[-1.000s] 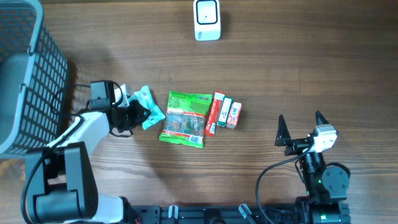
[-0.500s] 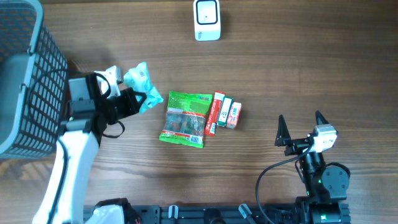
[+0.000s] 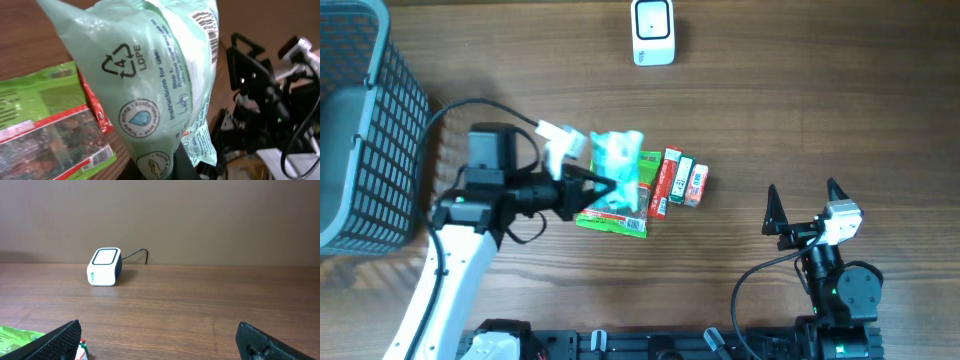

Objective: Scan the item barcode
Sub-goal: 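Raise the wipes pack to centre and bring the right gripper toward it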

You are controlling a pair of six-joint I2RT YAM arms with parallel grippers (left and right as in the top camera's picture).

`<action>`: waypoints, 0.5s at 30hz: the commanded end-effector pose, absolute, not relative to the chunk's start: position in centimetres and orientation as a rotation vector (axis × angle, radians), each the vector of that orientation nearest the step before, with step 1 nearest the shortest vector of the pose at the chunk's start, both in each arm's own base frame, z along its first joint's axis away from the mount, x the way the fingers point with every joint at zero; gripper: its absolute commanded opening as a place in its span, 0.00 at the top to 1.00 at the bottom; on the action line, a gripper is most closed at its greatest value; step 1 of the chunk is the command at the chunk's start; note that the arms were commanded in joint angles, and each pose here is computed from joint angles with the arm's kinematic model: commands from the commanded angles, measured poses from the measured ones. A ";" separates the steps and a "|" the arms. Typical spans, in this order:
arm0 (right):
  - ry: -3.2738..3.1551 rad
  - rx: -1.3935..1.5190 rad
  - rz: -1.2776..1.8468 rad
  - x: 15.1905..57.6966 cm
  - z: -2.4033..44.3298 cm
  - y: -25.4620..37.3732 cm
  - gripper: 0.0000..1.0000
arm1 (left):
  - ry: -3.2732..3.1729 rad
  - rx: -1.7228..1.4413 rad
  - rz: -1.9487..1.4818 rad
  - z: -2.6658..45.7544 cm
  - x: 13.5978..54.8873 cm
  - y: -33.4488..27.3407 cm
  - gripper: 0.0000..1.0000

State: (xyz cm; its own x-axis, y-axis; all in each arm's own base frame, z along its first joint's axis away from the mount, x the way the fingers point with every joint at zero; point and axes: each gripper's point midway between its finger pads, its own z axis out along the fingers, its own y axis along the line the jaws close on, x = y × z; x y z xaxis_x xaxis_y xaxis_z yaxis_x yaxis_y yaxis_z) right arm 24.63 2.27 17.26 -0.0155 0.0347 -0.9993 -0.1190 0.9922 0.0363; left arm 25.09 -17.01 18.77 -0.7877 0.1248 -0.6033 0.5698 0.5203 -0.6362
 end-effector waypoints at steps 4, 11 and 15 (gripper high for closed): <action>1.572 -0.082 0.124 24.6 17.4 2.5 0.00 | 2.358 0.483 -1.184 18.2 25.1 -17.7 0.96; 1.570 -0.093 0.191 24.5 17.5 3.3 0.00 | 2.334 0.434 -1.336 19.6 24.5 -18.7 0.96; 1.492 -0.221 0.354 23.5 19.6 6.3 0.00 | 2.223 0.507 -1.468 21.8 24.1 -19.7 0.96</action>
State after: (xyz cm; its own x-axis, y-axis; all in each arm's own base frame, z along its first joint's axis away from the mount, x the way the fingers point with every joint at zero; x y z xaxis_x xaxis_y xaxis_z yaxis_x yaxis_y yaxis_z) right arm 24.40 3.69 18.12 0.0108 0.0659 -0.9978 -0.2027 0.9773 0.0623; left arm 25.14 -18.45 19.41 -0.8424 0.0672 -0.5347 0.4903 0.5073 -0.7087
